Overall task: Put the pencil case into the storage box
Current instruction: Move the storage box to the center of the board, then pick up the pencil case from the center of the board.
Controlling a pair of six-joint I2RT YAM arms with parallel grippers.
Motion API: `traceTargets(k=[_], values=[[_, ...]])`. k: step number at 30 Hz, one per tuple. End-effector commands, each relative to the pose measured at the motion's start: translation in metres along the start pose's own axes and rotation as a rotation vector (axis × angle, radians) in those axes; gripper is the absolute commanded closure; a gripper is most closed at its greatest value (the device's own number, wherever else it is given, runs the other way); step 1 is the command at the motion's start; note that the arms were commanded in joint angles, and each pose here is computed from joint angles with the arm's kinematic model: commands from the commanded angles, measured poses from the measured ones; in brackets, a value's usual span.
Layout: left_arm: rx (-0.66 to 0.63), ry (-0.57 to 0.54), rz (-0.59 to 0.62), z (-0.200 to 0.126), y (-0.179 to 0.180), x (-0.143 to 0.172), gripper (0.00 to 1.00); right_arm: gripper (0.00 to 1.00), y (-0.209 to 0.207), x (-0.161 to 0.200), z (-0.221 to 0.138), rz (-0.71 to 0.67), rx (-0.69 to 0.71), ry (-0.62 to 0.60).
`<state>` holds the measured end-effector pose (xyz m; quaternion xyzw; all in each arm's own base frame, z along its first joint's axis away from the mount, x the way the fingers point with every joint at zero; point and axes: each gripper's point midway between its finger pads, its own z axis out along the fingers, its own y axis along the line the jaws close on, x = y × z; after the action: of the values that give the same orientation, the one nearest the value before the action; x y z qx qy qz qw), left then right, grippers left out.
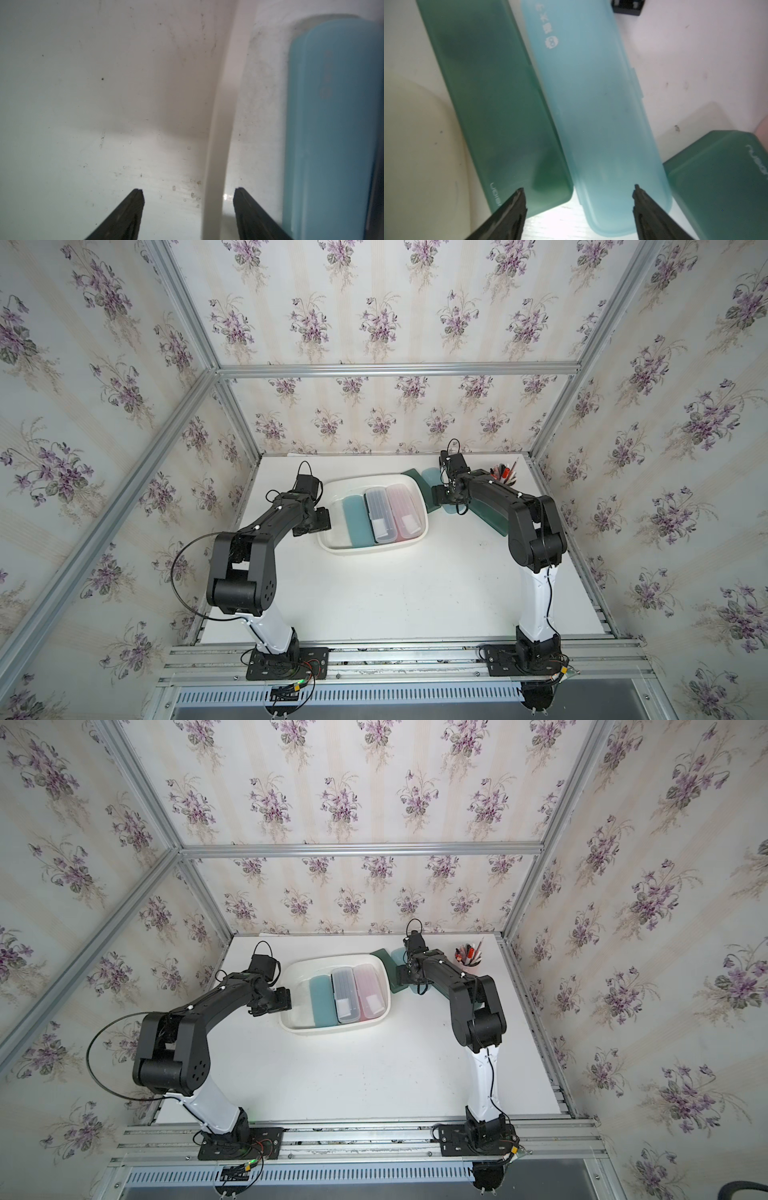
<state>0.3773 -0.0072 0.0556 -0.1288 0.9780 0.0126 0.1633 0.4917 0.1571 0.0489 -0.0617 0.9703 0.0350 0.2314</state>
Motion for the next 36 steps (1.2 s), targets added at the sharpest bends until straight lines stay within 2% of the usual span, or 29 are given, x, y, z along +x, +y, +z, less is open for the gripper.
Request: traceTargets(k=[1, 7, 11, 17, 23, 25, 30, 36], values=[[-0.073, 0.017, -0.009, 0.004, 0.02, 0.004, 0.27, 0.15, -0.014, -0.006, -0.001, -0.023, 0.055, -0.013], [-0.141, 0.008, -0.036, -0.001, 0.042, -0.002, 0.27, 0.1, -0.026, -0.013, 0.005, -0.085, 0.103, -0.012], [-0.131, -0.008, -0.049, -0.007, 0.041, -0.008, 0.27, 0.09, -0.023, -0.015, 0.015, -0.118, 0.074, -0.006], [-0.076, -0.089, -0.077, -0.038, 0.036, -0.011, 0.23, 0.08, -0.03, -0.022, 0.032, -0.135, 0.056, -0.003], [-0.047, -0.117, -0.079, -0.06, 0.035, -0.006, 0.23, 0.09, -0.038, -0.022, 0.045, -0.13, -0.022, 0.009], [-0.037, -0.116, -0.079, -0.061, 0.034, -0.006, 0.23, 0.11, -0.035, -0.019, 0.046, -0.141, -0.043, 0.02], [-0.027, -0.111, -0.076, -0.059, 0.03, -0.006, 0.23, 0.26, -0.024, -0.005, 0.041, -0.117, -0.111, 0.05], [-0.018, -0.11, -0.069, -0.059, 0.026, -0.005, 0.23, 0.37, -0.017, 0.011, 0.02, -0.045, -0.159, 0.036]])
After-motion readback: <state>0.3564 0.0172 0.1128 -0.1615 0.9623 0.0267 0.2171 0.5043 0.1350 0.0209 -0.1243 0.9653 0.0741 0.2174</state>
